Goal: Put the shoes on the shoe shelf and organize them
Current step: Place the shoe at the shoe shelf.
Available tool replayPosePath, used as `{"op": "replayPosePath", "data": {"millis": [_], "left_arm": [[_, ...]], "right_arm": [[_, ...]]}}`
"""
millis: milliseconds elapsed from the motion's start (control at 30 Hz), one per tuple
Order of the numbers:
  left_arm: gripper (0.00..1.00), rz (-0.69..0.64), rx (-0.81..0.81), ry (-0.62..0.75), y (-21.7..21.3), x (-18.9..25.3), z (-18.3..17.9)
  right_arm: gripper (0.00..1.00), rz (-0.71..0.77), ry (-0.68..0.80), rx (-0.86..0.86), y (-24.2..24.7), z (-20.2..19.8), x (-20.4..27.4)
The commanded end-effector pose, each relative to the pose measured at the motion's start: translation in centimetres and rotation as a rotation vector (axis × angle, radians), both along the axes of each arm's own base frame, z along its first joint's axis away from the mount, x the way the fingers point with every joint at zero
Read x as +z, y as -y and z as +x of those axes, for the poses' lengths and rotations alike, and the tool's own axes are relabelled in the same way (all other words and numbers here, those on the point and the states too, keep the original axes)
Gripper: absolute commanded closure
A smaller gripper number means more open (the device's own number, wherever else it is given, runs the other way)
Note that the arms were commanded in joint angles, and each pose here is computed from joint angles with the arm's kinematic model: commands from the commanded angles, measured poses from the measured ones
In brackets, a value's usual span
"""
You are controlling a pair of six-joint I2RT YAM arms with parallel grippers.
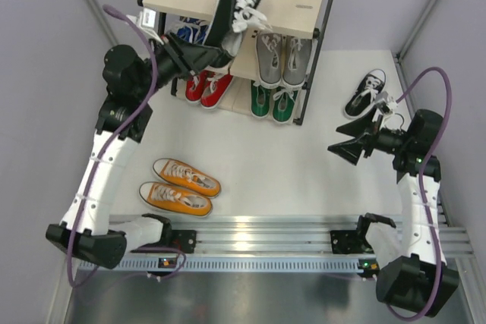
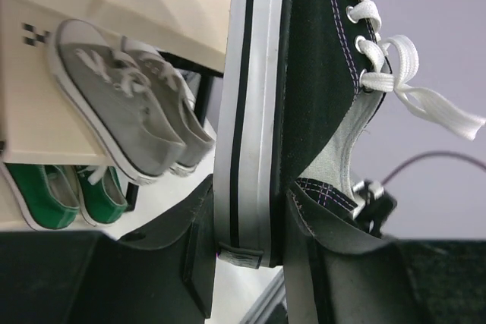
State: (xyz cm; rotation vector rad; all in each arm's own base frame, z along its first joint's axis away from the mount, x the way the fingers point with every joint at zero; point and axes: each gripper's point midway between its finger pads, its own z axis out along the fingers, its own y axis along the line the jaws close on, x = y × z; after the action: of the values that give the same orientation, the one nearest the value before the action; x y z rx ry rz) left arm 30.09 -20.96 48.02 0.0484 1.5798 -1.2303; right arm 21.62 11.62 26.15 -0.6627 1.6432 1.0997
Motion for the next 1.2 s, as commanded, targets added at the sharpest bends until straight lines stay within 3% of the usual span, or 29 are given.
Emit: {"op": "replayPosePath", "data": {"millis": [0,133,333,933,1167], "left_arm": [[1.0,-0.199,0.042,0.103,-3.5,7.4,0.9],[1.0,-0.262,0.149,0.025,-7.9,7.6,5.7],[1.0,-0.377,0.14,-0.067,-10.9,8.4,10.1],[1.0,-0.378,0.16,-0.27,-12.6,5.8,15.7],[0.73,-0.37,0.208,-0.329,-13.4,4.1,17.1]], "right_arm": [[0.05,-0.017,0.056,-0.001,0.2,0.0,0.2],[0.05,-0.016,0.05,-0.004,0.2,0.0,0.1],[0.05,-0.015,0.047,-0.005,0.2,0.1,0.0],[0.06,-0.014,0.035,-0.007,0.2,0.2,-0.2],[0.05,-0.016,0.037,-0.006,0.1,0.1,-0.2]]}}
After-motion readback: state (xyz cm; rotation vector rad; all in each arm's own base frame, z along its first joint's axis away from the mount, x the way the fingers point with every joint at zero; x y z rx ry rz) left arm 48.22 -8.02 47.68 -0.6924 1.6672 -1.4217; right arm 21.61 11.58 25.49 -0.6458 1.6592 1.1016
